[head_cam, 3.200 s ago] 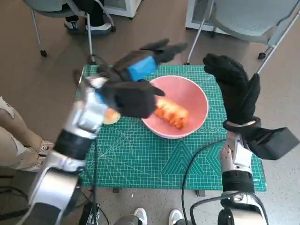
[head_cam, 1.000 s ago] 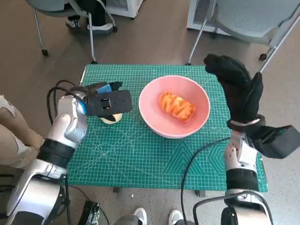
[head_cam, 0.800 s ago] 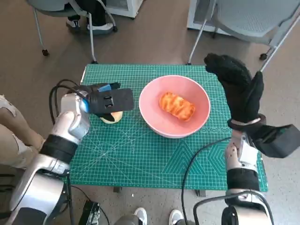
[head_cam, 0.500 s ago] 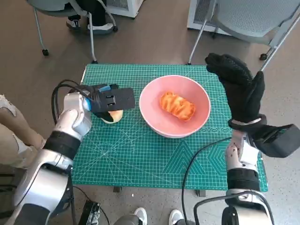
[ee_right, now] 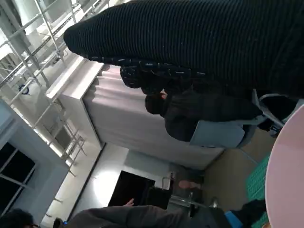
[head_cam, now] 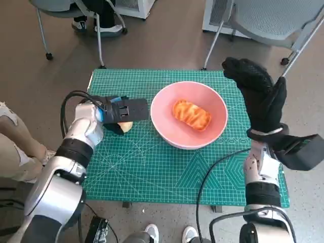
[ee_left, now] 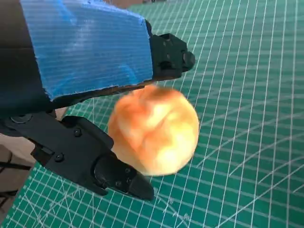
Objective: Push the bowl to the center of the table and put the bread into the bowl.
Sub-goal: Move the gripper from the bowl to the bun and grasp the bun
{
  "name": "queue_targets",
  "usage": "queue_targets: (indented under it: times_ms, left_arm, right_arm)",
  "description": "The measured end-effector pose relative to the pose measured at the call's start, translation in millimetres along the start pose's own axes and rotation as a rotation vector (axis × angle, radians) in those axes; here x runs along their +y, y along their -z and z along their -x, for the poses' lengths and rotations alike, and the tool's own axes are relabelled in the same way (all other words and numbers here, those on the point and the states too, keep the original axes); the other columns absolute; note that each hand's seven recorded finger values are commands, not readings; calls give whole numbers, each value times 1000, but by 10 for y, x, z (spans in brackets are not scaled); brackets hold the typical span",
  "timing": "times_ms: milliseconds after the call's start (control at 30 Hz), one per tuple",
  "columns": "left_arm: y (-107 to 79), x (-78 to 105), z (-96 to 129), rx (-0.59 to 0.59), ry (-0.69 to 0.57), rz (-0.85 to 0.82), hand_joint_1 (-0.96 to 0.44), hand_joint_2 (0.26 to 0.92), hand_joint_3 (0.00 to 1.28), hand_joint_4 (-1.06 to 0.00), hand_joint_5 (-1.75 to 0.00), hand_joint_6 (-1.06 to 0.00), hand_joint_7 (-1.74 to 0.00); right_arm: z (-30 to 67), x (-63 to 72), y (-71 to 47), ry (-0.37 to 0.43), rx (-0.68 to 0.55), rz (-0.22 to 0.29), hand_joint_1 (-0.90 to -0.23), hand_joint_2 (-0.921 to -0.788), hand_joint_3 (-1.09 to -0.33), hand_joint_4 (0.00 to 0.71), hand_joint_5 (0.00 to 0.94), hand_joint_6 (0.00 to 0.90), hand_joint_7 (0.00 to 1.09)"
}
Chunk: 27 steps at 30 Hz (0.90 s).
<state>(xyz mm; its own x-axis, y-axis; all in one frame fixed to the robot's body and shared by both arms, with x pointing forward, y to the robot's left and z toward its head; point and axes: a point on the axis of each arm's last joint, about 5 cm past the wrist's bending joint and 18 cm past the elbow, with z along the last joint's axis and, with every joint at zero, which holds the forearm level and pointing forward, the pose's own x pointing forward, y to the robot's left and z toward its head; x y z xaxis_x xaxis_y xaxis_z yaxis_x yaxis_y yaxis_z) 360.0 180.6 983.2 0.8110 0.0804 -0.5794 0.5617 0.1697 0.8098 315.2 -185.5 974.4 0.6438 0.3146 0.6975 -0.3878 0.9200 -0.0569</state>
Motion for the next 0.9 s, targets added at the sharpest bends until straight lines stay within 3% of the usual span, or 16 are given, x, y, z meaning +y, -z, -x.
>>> queue_targets:
  times_ms: [567,767,867,900]
  left_arm:
    - [-17,-57,-35,23,21,-19,-369,692,5,1,1,-107,-2]
    - [-32,-66,-40,24,15,-17,-290,706,10,1,1,-119,-7]
    - [-37,-83,-46,21,-2,-18,-217,724,17,-43,-18,-143,-16]
    - [-36,-88,-48,20,-8,-17,-194,729,19,-105,-49,-152,-19]
  right_arm:
    - [14,-18,-27,-2,-2,2,-647,-921,-691,263,5,73,545]
    - [28,-19,-31,-1,-3,5,-641,-921,-690,265,5,76,544]
    - [41,-20,-30,0,-1,6,-641,-921,-689,266,6,77,543]
    - [46,-20,-30,0,-1,6,-641,-921,-689,266,6,77,542]
